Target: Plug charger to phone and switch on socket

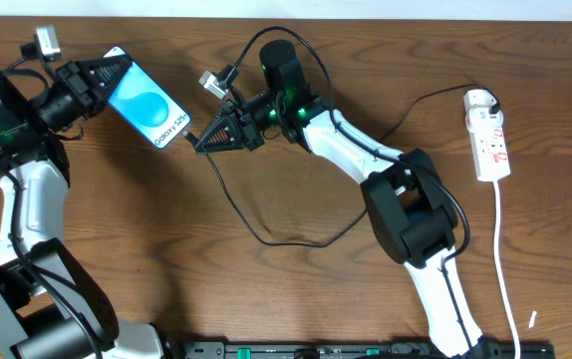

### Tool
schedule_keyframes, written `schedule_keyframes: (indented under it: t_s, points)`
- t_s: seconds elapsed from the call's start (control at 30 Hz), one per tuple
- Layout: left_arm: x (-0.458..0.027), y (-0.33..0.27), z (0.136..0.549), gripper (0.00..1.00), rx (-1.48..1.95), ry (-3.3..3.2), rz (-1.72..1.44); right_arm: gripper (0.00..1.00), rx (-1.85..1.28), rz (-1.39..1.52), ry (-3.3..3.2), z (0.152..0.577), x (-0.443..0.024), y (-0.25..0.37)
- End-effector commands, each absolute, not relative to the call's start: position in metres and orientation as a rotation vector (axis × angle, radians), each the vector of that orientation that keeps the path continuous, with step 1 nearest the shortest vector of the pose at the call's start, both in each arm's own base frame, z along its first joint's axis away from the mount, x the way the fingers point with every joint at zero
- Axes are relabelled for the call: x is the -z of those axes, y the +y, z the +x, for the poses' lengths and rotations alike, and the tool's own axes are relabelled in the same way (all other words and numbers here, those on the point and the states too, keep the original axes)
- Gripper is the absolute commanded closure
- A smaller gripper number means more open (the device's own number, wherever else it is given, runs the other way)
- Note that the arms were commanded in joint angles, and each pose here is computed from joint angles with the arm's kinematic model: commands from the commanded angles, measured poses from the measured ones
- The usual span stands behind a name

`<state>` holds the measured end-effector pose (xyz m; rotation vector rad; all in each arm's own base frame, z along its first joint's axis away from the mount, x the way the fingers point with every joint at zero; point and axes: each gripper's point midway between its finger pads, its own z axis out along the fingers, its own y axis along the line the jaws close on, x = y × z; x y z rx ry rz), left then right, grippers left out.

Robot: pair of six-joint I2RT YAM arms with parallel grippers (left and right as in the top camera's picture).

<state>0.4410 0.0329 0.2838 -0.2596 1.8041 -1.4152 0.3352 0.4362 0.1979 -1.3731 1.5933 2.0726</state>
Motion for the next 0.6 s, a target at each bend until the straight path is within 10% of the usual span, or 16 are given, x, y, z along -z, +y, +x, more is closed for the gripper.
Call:
schedule_keyframes:
  t_s: [0.0,0.57]
  points:
    - [-0.283,0.04,0.445,0.93,1.389,1.793,-0.305,0.99,-2.086,-1.382,1.59,0.335,-0.202,0.436]
    - [-0.273,0.042,0.447,0.93,1.405,1.82,-0.397,0.99,-2.106,-1.328,1.672,0.337,-0.197,0.437]
